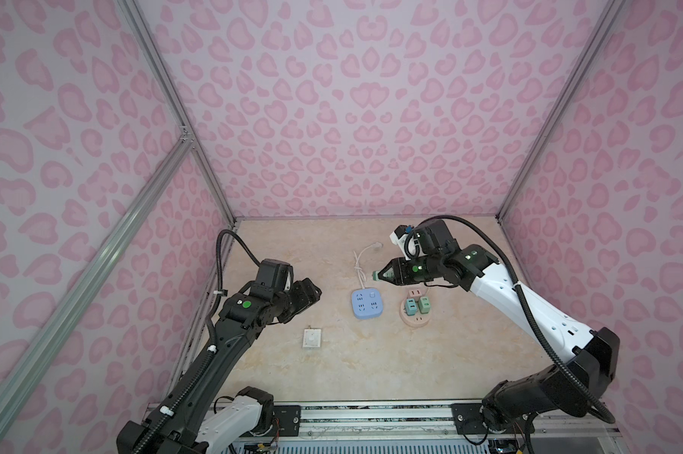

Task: Insert the plug
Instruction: 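Carry the mint adapter over the blue strip and lower it toward a socket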

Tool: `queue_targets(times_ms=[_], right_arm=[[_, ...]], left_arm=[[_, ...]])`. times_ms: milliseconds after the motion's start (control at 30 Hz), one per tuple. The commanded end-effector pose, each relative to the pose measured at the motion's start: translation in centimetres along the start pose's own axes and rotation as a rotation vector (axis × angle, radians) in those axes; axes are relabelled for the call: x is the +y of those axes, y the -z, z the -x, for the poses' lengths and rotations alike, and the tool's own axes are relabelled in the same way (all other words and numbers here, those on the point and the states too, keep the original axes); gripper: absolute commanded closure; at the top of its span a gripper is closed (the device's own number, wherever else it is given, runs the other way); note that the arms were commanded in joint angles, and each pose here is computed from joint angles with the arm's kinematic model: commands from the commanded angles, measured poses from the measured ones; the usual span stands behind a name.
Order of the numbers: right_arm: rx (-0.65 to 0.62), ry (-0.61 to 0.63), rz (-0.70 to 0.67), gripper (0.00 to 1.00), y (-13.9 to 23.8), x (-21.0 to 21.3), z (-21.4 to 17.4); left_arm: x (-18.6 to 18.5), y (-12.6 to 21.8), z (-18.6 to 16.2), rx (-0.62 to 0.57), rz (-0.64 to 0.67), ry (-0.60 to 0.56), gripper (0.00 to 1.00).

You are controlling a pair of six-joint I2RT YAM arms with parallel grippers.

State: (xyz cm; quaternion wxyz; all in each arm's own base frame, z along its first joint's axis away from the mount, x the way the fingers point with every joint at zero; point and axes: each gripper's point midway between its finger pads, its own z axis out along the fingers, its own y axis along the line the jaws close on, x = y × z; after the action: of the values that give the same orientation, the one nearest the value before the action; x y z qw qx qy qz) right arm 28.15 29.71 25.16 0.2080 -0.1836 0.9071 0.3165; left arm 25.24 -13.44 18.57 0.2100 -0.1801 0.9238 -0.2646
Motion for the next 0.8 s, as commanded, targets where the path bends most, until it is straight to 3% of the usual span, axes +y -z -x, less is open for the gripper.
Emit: queue_targets(times_ms=[0, 200, 433, 767], right_arm=[[0.205, -0.026, -0.134, 1.00, -0.4, -2.2, -3.0], [0.383, -0.067, -0.272, 1.00, -3.5, -4.4, -3.0], [0.516, 0.010, -0.390, 1.00, -6.3, -5.0, -2.8], [0.500, -0.014, -0.405, 1.00, -10.3, -4.3, -1.8]], left_arm=[[1.2, -0.6, -0.5, 0.006, 0.035, -0.023, 0.20], [1.8, -0.6, -1.0, 0.001, 0.029, -0.031, 0.21], [2.6, 0.0, -1.6, -0.013, 0.037, -0.054, 0.22], [3.4, -0.2, -2.0, -0.017, 0.052, -0.063, 0.22]])
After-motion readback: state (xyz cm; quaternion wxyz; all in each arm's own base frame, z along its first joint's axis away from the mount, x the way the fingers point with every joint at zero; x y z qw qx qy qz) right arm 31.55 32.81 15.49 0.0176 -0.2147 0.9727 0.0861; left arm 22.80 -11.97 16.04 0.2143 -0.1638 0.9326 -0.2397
